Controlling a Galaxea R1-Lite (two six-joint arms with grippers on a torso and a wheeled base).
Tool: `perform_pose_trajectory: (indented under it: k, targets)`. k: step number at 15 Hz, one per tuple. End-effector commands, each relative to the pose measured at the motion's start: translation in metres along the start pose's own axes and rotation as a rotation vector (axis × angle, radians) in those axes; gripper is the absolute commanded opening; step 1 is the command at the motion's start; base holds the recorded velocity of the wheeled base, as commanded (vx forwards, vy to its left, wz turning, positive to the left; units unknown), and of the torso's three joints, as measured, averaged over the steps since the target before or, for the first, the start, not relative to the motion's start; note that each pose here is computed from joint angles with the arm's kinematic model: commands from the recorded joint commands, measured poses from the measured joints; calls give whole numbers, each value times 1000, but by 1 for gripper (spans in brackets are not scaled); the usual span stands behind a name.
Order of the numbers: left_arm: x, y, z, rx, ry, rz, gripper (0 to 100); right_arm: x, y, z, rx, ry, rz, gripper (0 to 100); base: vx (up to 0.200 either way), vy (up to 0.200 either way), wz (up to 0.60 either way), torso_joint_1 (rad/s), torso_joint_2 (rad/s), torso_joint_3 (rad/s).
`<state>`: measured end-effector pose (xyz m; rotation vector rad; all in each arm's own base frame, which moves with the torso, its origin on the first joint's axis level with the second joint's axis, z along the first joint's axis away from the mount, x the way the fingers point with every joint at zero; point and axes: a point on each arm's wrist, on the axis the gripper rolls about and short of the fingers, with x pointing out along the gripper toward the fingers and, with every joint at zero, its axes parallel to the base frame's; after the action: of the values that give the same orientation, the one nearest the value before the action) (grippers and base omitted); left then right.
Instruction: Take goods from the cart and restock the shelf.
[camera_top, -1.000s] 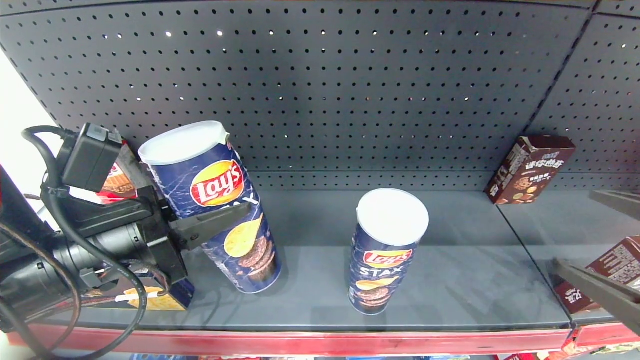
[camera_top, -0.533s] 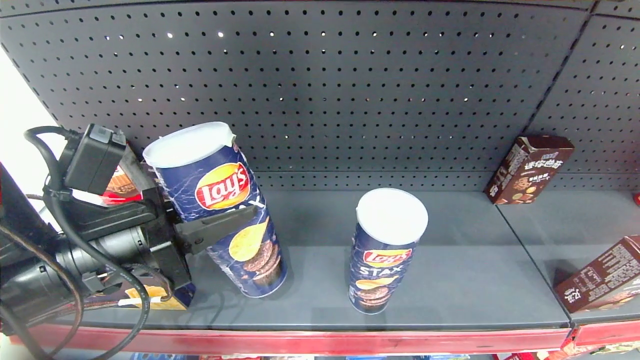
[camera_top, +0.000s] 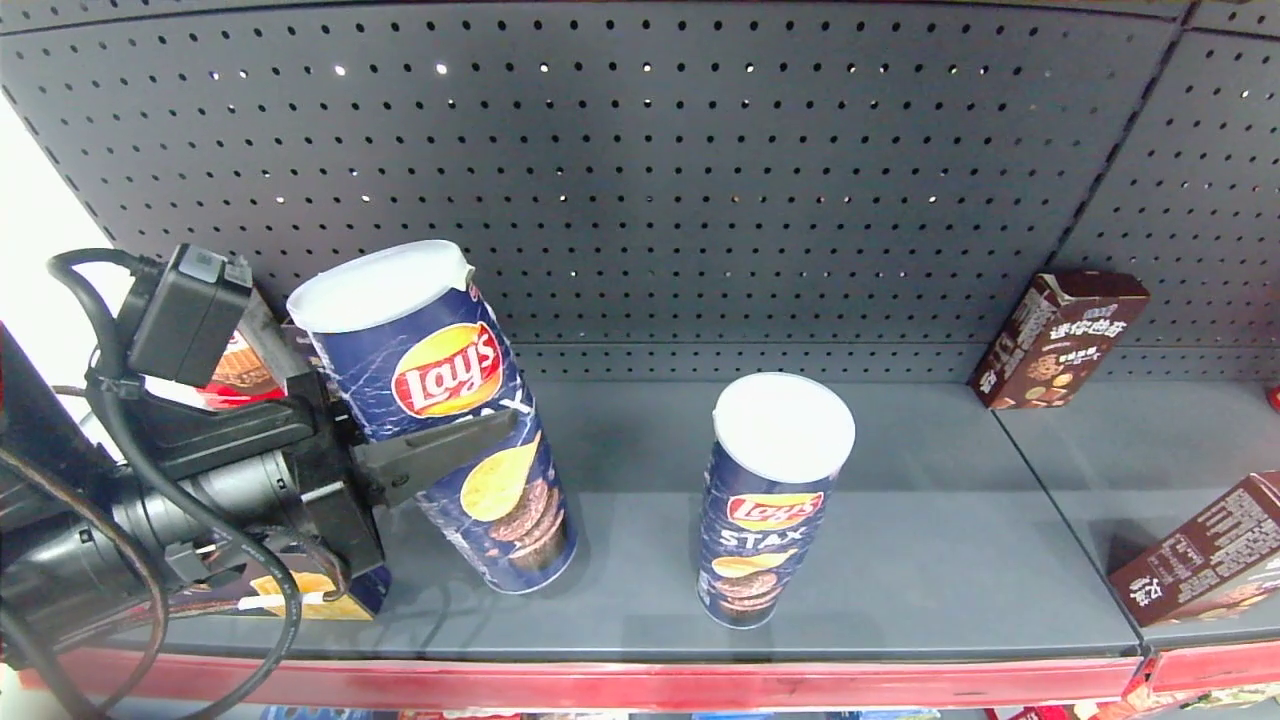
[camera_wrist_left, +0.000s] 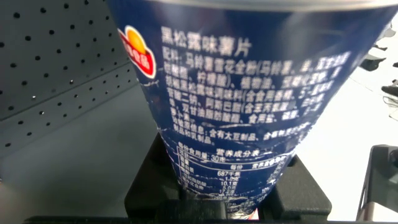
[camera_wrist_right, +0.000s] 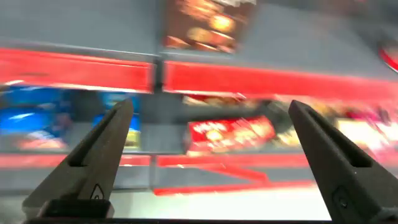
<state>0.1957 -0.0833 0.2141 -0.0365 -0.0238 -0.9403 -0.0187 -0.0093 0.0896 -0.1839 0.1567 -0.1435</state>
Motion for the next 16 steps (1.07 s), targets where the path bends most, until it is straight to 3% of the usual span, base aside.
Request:
perform_pose_trajectory:
  k: [1, 4, 7, 10, 13, 16]
  targets:
    - [0, -1, -2, -4, 7, -2, 0, -6, 2, -4, 88, -48, -104, 100, 0, 0, 0, 0, 0, 0]
    - [0, -4, -2, -6, 8, -14, 0, -7, 4, -7, 151, -150, -136, 100, 0, 0, 0, 0, 0, 0]
    - [2, -6, 0, -1, 0, -30, 0, -4, 12, -12, 130, -174, 203, 100, 0, 0, 0, 0, 0, 0]
    - [2, -6, -2, -4, 7, -31, 0, -4, 12, -12, 181, -163, 163, 100, 0, 0, 0, 0, 0, 0]
    - [10, -13, 8, 15, -23, -66, 0, -4, 12, -12, 181, -163, 164, 100, 0, 0, 0, 0, 0, 0]
    - [13, -9, 15, 26, -31, -53, 0, -4, 12, -12, 181, -163, 164, 100, 0, 0, 0, 0, 0, 0]
